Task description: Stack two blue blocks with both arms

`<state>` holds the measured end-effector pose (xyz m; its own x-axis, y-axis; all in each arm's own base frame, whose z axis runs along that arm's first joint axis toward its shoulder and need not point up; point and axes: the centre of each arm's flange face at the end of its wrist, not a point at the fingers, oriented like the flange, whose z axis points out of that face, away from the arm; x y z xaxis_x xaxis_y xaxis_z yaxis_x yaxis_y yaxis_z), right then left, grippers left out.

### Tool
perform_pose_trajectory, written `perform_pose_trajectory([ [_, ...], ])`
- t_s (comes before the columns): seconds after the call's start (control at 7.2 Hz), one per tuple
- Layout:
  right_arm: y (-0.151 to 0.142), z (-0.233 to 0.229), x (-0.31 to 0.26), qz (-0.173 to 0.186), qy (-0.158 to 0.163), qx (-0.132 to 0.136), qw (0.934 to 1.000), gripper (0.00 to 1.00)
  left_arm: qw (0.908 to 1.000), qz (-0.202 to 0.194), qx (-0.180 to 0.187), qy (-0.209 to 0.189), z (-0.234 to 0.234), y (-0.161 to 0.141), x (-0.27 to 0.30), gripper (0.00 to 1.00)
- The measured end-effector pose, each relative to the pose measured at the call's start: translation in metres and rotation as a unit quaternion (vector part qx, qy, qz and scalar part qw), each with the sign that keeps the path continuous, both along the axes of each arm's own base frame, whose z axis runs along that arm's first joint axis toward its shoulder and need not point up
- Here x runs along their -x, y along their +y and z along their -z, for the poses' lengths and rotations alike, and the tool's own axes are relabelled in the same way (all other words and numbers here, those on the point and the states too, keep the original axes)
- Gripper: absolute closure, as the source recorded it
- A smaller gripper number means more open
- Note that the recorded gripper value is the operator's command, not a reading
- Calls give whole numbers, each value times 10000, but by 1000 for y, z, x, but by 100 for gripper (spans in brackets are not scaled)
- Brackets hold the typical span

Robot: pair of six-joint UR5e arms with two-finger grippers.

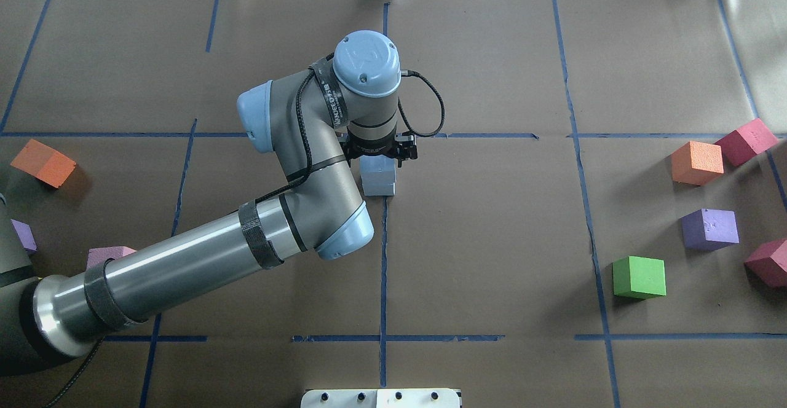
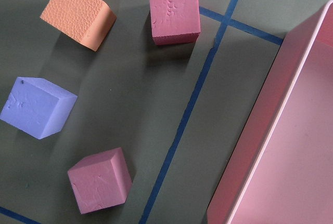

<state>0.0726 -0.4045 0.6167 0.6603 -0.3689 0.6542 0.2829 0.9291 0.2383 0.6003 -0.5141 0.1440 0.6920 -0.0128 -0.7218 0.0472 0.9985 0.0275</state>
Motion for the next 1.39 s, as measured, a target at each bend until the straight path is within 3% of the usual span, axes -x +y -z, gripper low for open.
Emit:
perform_pose_trajectory([
  [0.28, 0, 1, 0, 0, 0, -15, 10000, 0, 9997, -16, -9, 227, 16, -17, 50, 0],
  [0.56, 0, 1, 0, -20, 4, 14, 10000, 1, 9988, -360, -250, 225, -16, -41, 169, 0],
  [0.97, 2, -5, -1, -242, 31, 286, 9993, 1, 9874, -1170, -1045, -186, -193, -78, 388, 0],
  [1.11, 3, -8, -1, -319, 34, 390, 9987, 1, 9856, -1297, -1070, -182, -253, -77, 460, 0],
  [1.39, 2, -8, 0, -484, 38, 561, 9972, 1, 9904, -1210, -643, -158, -373, -27, 560, 0],
])
